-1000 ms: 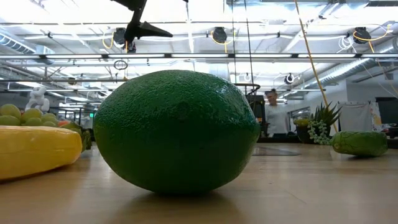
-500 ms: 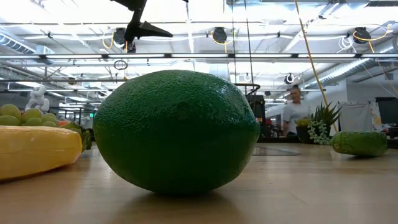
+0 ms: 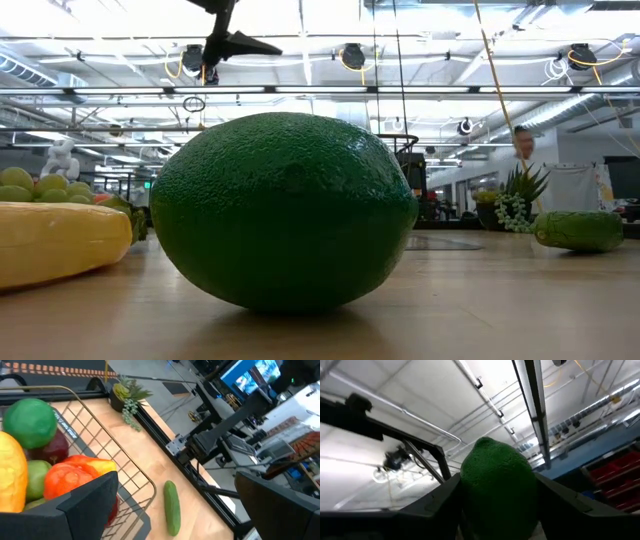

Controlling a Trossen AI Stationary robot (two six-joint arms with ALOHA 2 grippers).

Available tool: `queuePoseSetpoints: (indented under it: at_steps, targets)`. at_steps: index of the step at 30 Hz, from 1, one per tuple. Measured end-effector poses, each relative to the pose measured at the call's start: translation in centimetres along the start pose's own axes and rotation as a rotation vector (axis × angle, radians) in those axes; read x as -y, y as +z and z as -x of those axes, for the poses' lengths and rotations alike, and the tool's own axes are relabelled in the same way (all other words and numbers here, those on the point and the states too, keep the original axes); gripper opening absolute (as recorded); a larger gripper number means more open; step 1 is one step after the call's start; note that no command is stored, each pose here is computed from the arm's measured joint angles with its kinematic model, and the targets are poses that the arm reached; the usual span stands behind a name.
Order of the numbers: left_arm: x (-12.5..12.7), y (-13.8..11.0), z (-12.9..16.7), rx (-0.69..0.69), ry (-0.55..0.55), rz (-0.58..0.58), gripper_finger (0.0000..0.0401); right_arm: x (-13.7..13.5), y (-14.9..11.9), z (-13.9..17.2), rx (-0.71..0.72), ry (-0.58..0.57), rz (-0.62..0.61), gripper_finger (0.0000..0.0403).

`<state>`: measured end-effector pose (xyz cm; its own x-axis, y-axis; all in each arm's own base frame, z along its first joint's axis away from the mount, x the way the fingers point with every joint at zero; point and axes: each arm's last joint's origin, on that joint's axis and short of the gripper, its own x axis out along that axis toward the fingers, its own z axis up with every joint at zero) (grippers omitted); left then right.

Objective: Build produce basket
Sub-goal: Put the top green lime into the gold wire basket

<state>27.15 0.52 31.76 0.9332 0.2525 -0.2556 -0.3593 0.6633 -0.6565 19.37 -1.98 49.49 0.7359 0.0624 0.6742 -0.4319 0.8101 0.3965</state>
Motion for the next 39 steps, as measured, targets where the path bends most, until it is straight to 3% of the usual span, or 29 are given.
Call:
queuePoseSetpoints:
  at_steps: [15, 22, 32, 39]
  targets:
    - [0.1, -0.1, 0.0, -0.056, -0.055, -0.015, 0.0399, 0.5, 0.3, -2.1, 0.038, -0.099, 0.380, 0.0212]
    - [-0.1, 0.1, -0.1, -0.049, -0.047, -0.027, 0.0399, 0.3, 0.6, -3.4, -0.062, -0.142, 0.573, 0.0212]
    - [-0.8, 0.8, -0.3, -0.024, -0.019, -0.017, 0.0399, 0.0, 0.2, -3.7, -0.073, -0.305, 0.874, 0.0212]
    - [-1.2, 1.2, -0.4, 0.002, 0.009, -0.010, 0.0399, -0.4, -0.2, -3.7, -0.107, -0.301, 1.057, 0.0212]
